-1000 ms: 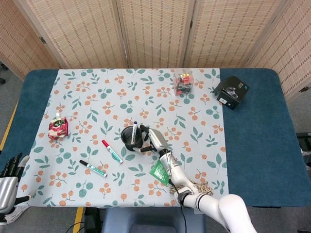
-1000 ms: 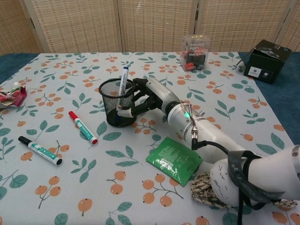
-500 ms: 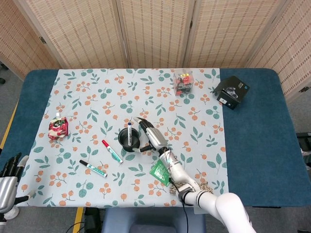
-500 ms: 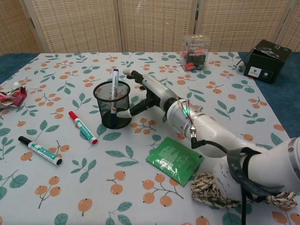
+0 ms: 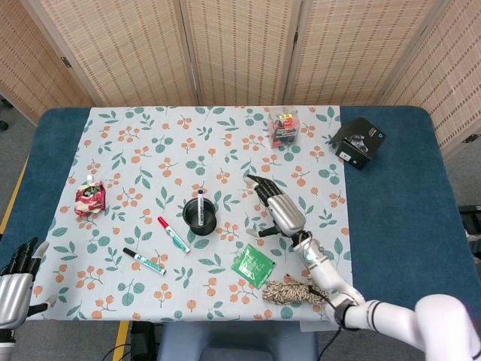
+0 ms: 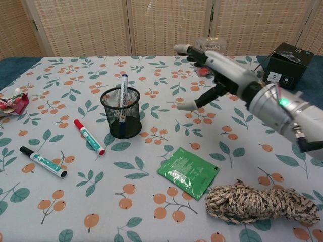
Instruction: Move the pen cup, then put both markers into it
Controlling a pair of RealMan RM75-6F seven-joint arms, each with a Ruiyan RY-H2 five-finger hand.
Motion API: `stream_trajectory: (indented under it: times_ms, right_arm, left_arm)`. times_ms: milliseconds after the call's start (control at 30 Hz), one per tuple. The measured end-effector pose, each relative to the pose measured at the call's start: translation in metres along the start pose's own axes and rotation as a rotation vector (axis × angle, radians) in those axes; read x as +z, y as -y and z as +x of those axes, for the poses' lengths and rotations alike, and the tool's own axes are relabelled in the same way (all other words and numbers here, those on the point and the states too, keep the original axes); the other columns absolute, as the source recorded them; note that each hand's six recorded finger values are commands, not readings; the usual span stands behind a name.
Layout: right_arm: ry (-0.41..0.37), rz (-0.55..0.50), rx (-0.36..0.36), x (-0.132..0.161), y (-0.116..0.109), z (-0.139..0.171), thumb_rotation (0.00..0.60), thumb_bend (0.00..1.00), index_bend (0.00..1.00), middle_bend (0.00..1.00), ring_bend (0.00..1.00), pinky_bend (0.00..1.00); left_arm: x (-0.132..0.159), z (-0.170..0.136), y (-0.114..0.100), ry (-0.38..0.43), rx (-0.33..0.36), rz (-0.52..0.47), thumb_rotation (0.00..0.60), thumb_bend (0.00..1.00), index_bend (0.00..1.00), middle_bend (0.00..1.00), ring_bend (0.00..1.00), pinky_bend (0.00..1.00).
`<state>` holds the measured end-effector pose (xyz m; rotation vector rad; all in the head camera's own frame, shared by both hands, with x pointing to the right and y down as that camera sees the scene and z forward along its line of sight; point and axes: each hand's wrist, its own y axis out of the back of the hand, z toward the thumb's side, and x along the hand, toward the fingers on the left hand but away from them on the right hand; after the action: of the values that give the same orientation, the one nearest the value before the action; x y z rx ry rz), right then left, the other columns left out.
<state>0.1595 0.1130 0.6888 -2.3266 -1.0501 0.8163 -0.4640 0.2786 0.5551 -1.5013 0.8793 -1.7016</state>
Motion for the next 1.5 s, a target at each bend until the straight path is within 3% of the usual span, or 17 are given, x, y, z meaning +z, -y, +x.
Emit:
stream_trajectory:
  times_ms: [67, 200, 300, 400, 500, 733, 833, 900, 933, 967, 1067, 1200, 1367, 1500]
  right_arm:
    - [0.021, 0.073, -0.008, -0.008, -0.026, 0.027, 0.600, 0.05, 0.00, 0.00, 0.00, 0.00]
    - [0.140, 0.278, -0.024, -0.037, -0.084, 0.105, 0.600, 0.07, 0.00, 0.00, 0.00, 0.00]
    - [0.237, 0.400, -0.042, -0.053, -0.110, 0.162, 0.600, 0.08, 0.00, 0.00, 0.00, 0.00]
    - [0.320, 0.495, -0.046, -0.064, -0.124, 0.209, 0.600, 0.09, 0.00, 0.00, 0.00, 0.00]
    - [0.371, 0.529, -0.051, -0.073, -0.130, 0.235, 0.600, 0.10, 0.00, 0.00, 0.00, 0.00]
    - [0.366, 0.531, -0.097, -0.070, -0.138, 0.256, 0.600, 0.11, 0.00, 0.00, 0.00, 0.00]
    - [0.350, 0.534, -0.130, -0.063, -0.142, 0.262, 0.600, 0.11, 0.00, 0.00, 0.00, 0.00]
    - [0.346, 0.527, -0.150, -0.061, -0.146, 0.266, 0.600, 0.11, 0.00, 0.00, 0.00, 0.00]
    - [0.346, 0.523, -0.156, -0.061, -0.147, 0.266, 0.600, 0.11, 0.00, 0.00, 0.00, 0.00]
    - [0.346, 0.520, -0.161, -0.061, -0.149, 0.267, 0.600, 0.11, 0.00, 0.00, 0.00, 0.00]
    - [0.344, 0.512, -0.159, -0.062, -0.150, 0.267, 0.600, 0.11, 0.00, 0.00, 0.00, 0.00]
    - [0.339, 0.507, -0.156, -0.062, -0.150, 0.266, 0.600, 0.11, 0.00, 0.00, 0.00, 0.00]
    - [0.334, 0.498, -0.142, -0.062, -0.148, 0.265, 0.600, 0.11, 0.00, 0.00, 0.00, 0.00]
    - [0.337, 0.511, -0.132, -0.063, -0.146, 0.263, 0.600, 0.11, 0.00, 0.00, 0.00, 0.00]
  left_arm:
    - [0.003, 0.001, 0.003, 0.003, -0.004, 0.016, 0.600, 0.11, 0.00, 0.00, 0.02, 0.34]
    - [0.011, 0.006, 0.011, 0.026, -0.028, 0.041, 0.600, 0.11, 0.00, 0.00, 0.02, 0.34]
    - [0.018, 0.010, 0.016, 0.055, -0.032, 0.065, 0.600, 0.11, 0.00, 0.00, 0.02, 0.34]
    - [0.024, 0.010, 0.019, 0.080, -0.036, 0.069, 0.600, 0.11, 0.00, 0.00, 0.02, 0.34]
    - [0.029, 0.011, 0.019, 0.108, -0.029, 0.078, 0.600, 0.11, 0.00, 0.00, 0.02, 0.34]
    - [0.038, 0.016, 0.020, 0.155, -0.017, 0.084, 0.600, 0.11, 0.00, 0.01, 0.02, 0.34]
    - [0.044, 0.020, 0.017, 0.183, -0.004, 0.085, 0.600, 0.11, 0.00, 0.20, 0.12, 0.34]
    - [0.051, 0.025, 0.014, 0.220, 0.012, 0.089, 0.600, 0.11, 0.00, 0.42, 0.29, 0.36]
    - [0.055, 0.028, 0.012, 0.239, 0.018, 0.090, 0.600, 0.11, 0.00, 0.55, 0.42, 0.40]
    - [0.060, 0.031, 0.009, 0.265, 0.028, 0.092, 0.600, 0.11, 0.00, 0.69, 0.57, 0.52]
    - [0.076, 0.040, 0.001, 0.340, 0.061, 0.094, 0.600, 0.11, 0.10, 0.89, 0.81, 0.80]
    - [0.095, 0.048, -0.006, 0.433, 0.076, 0.061, 0.600, 0.11, 0.29, 0.99, 0.92, 0.92]
    - [0.116, 0.061, -0.010, 0.537, 0.017, 0.014, 0.600, 0.11, 0.38, 1.00, 0.94, 0.94]
    - [0.127, 0.069, -0.009, 0.578, -0.002, 0.070, 0.600, 0.11, 0.42, 1.00, 0.95, 0.94]
